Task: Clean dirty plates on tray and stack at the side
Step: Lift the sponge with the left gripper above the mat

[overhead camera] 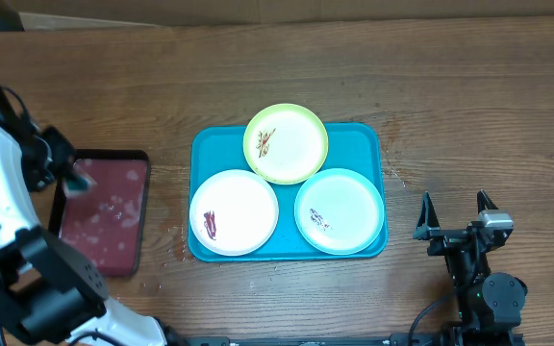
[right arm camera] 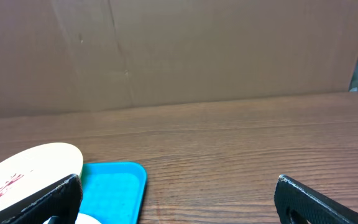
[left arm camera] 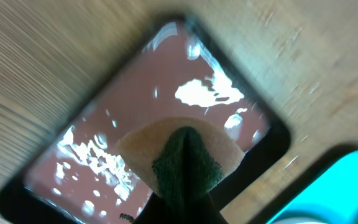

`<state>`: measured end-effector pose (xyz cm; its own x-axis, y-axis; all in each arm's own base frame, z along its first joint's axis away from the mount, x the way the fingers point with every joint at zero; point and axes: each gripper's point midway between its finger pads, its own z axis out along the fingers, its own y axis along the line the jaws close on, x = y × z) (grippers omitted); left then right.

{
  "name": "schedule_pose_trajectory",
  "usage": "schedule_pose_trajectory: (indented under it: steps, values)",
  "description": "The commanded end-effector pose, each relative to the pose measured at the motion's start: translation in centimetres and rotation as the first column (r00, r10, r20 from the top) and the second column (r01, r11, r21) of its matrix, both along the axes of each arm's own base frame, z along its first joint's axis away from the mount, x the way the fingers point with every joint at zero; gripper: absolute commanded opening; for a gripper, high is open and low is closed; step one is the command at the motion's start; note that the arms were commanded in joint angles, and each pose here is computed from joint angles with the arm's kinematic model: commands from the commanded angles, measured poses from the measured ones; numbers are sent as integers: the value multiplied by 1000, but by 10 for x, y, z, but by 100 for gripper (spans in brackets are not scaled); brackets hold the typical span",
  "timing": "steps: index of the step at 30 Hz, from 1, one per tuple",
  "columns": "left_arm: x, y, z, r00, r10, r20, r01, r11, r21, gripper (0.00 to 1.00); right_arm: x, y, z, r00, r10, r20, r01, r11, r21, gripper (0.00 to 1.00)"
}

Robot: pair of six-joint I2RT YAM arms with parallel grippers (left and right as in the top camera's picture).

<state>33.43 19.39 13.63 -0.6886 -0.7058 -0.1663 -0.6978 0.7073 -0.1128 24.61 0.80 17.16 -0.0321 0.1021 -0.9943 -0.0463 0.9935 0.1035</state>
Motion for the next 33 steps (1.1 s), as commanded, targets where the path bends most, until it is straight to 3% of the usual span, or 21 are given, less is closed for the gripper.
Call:
schedule_pose_trajectory:
  steps: [1,3,9,16,23,33]
  values:
    - [-1,21,52,990,117,80,-130,973,189,4,0,-3,-2,1000,-15,4,15,1000,-3,100]
    - [-7,27,51,987,156,40,-160,948,273,4,0,-3,-2,1000,-15,4,15,1000,-3,100]
    - [-15,12,17,988,110,-106,-58,912,406,4,0,-3,-2,1000,-15,4,15,1000,-3,100]
    - [-34,31,25,957,240,-161,-59,708,704,4,0,-3,-2,1000,-15,4,15,1000,-3,100]
    - [-24,26,28,965,149,-216,52,698,715,4,0,-3,-2,1000,-15,4,15,1000,-3,100]
    - [-9,12,29,976,103,-194,70,690,721,4,0,-3,-2,1000,-15,4,15,1000,-3,100]
